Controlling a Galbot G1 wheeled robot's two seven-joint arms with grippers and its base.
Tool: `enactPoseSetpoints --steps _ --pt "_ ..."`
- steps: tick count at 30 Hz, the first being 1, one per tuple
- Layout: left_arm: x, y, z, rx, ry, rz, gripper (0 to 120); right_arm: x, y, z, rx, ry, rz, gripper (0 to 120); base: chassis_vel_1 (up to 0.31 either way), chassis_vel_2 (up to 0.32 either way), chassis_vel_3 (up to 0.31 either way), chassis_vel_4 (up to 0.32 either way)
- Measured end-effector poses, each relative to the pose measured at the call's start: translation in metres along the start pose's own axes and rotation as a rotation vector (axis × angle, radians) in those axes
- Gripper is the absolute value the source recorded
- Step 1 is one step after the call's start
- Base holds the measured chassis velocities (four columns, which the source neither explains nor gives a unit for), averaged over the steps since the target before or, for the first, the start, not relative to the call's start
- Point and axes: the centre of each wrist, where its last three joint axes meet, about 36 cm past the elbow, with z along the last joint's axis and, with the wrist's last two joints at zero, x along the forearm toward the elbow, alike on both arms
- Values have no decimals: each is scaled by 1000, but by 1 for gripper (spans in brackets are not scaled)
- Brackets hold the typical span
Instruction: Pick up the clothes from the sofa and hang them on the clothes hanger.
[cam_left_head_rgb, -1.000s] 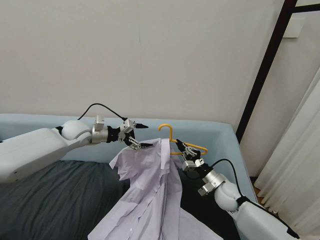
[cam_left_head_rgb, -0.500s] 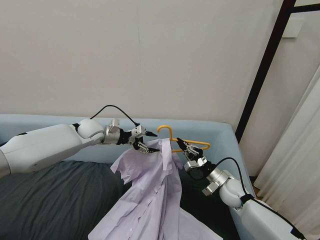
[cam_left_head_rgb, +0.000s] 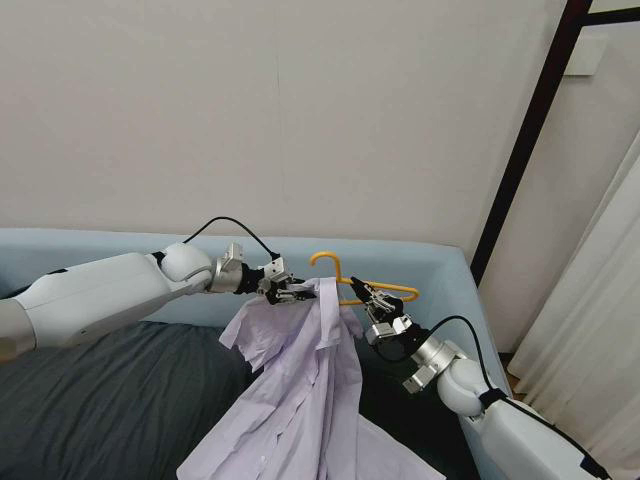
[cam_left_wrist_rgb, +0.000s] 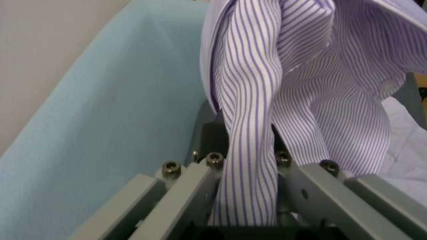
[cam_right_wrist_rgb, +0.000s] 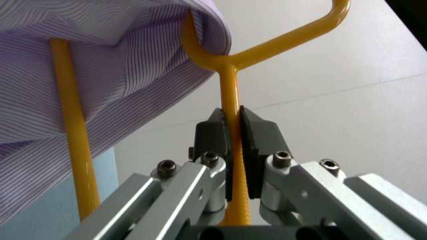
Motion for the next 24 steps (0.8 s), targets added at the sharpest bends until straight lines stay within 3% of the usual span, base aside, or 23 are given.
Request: enactPoseSetpoints --steps 15,17,24 --pt "3 -1 8 -13 -1 20 1 4 0 -6 -26 -8 -12 4 0 0 0 0" --pt "3 -1 9 -13 -1 19 1 5 0 -8 -45 -5 -11 8 0 0 0 0" --pt "15 3 24 0 10 -13 0 23 -1 -25 -195 43 0 36 0 0 0 0"
